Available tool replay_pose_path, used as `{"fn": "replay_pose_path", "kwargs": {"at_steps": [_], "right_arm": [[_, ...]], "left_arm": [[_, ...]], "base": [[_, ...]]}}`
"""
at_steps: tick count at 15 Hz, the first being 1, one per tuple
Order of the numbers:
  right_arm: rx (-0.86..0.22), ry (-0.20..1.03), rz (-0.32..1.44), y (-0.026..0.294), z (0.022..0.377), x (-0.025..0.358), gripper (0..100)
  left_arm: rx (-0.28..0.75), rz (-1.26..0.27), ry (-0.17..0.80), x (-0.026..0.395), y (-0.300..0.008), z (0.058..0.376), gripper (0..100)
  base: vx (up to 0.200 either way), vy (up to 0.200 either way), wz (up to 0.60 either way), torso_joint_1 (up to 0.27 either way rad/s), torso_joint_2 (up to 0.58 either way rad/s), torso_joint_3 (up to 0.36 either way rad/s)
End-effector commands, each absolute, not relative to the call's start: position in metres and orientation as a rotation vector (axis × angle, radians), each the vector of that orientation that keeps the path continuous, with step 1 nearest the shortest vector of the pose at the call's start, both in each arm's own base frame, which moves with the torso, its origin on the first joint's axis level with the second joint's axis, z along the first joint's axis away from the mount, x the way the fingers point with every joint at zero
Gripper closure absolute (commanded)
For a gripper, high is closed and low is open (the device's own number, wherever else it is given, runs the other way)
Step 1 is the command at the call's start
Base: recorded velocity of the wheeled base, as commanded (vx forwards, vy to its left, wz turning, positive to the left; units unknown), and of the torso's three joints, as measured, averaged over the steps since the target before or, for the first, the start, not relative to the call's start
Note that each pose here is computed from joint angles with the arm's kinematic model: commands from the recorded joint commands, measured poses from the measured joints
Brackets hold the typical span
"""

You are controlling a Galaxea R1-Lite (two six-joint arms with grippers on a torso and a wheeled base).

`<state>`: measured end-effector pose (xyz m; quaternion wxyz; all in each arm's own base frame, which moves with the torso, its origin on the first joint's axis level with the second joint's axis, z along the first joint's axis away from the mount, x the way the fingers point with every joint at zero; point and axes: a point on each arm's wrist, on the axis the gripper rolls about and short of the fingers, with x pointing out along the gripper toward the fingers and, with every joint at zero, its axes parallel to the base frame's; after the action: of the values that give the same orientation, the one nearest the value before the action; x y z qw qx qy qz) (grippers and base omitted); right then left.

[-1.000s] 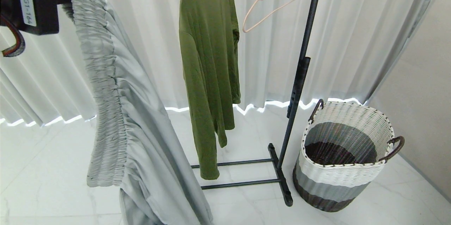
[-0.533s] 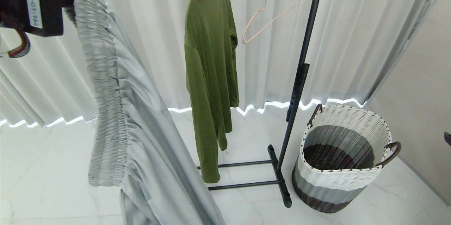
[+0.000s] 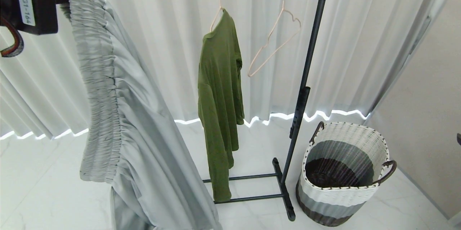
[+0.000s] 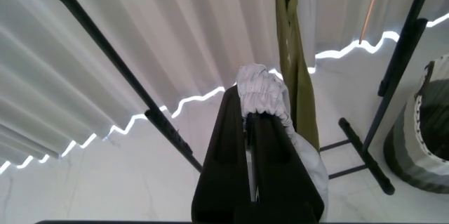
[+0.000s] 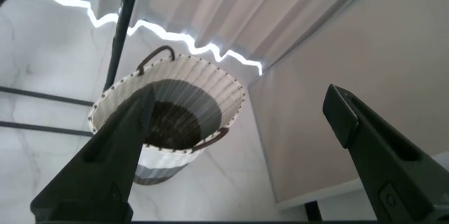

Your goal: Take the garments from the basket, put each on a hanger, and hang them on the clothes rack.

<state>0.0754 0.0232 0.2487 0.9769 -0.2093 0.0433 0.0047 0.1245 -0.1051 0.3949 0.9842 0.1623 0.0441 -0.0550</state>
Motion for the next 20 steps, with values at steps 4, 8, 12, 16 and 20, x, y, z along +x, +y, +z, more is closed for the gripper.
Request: {"fn": "replay_pose_path", "kwargs": {"at_steps": [4,8,12,16,20], "right_arm": [[-0.422,0.087,0.009,0.0234,0.2491,0.076,0],[-0.422,0.083,0.01,0.0233,0.2498,0.0756,0],[-0.424,0.08,0.011,0.023,0.2494,0.0746,0],[-0.427,0.084,0.012,0.0229,0.2481,0.0744,0],[-0.423,0.086,0.01,0.0229,0.248,0.0748,0]], "left_arm": [[0.324,-0.111,0.087,0.1238,-0.1046,0.3955,100],[0.323,-0.109,0.086,0.1239,-0.1043,0.3958,100],[0.325,-0.109,0.088,0.1244,-0.1049,0.3952,100],[0.323,-0.109,0.086,0.1239,-0.1043,0.3958,100],[0.324,-0.111,0.087,0.1242,-0.105,0.3956,100]], "base": [[0.0,0.0,0.0,0.204,-0.48,-0.28],[0.0,0.0,0.0,0.218,-0.5,-0.279],[0.0,0.0,0.0,0.24,-0.52,-0.286],[0.0,0.0,0.0,0.077,-0.17,-0.085],[0.0,0.0,0.15,0.002,0.0,-0.001]]}}
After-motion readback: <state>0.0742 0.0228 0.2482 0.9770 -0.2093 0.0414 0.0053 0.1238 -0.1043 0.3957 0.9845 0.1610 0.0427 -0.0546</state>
